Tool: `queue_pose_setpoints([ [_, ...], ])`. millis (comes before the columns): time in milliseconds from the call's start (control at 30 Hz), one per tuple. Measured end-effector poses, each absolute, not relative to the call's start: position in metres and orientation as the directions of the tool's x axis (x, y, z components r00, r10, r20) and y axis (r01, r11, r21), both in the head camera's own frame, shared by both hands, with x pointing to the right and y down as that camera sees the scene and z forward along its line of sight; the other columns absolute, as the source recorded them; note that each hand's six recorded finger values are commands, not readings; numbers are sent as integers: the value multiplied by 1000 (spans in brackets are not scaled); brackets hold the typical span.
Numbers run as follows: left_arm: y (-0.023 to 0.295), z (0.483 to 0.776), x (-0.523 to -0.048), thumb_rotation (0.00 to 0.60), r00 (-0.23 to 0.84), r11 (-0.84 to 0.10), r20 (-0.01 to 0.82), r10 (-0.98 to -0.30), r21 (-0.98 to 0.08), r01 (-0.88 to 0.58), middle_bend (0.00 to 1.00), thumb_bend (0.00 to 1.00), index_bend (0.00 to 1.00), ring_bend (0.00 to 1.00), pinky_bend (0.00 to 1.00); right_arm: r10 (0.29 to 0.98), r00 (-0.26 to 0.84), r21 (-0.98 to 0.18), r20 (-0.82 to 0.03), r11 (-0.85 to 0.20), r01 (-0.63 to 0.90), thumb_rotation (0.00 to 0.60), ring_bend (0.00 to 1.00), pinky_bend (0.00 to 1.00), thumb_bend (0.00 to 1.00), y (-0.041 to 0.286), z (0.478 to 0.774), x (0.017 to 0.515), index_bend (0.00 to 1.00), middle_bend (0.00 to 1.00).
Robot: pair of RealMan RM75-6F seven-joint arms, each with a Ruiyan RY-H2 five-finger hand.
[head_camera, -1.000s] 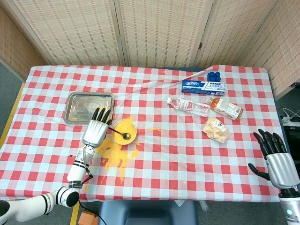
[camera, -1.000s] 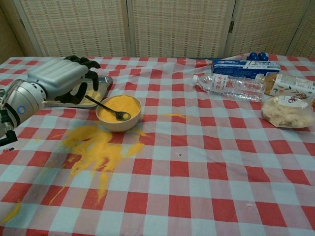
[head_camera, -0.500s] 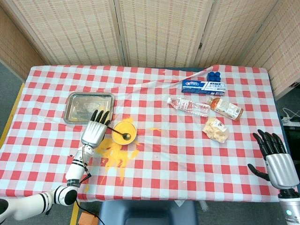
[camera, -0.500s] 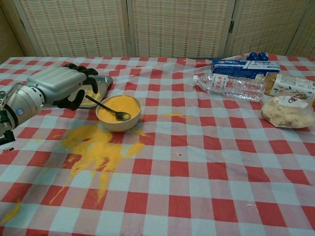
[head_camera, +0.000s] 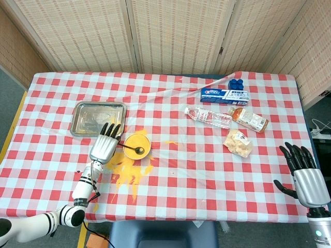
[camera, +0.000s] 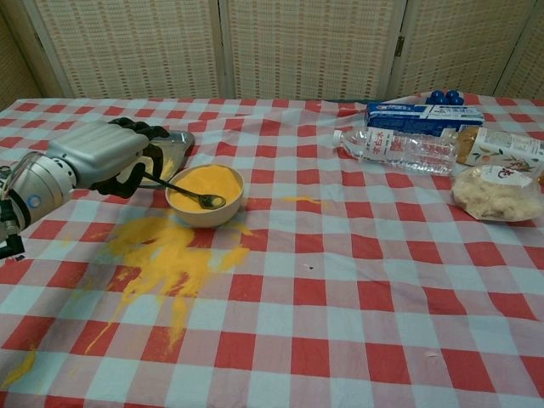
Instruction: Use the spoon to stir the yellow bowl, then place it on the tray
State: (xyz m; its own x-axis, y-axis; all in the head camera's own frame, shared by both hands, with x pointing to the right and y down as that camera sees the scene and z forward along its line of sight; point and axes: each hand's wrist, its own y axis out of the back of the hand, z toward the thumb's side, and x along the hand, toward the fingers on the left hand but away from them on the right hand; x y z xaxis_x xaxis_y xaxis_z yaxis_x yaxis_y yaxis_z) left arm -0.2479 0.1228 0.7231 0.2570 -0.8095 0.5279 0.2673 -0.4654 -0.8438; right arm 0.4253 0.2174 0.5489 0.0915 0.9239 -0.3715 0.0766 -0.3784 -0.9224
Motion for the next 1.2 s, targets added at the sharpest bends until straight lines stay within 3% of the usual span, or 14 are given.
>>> queue_pose_setpoints([
  [767, 169, 695, -241, 600, 348, -522, 557, -754, -830, 196, 10, 805, 476, 0, 37, 929, 109, -927, -355, -364, 86, 600, 0, 0, 105, 219, 542, 423, 0, 0],
  [1200, 191, 695, -221, 600, 403, -546, 577, -711, -813, 202, 10, 778, 472, 0, 38, 934, 121, -932, -336, -348, 101, 600, 0, 0, 105, 223, 534, 422, 0, 0],
])
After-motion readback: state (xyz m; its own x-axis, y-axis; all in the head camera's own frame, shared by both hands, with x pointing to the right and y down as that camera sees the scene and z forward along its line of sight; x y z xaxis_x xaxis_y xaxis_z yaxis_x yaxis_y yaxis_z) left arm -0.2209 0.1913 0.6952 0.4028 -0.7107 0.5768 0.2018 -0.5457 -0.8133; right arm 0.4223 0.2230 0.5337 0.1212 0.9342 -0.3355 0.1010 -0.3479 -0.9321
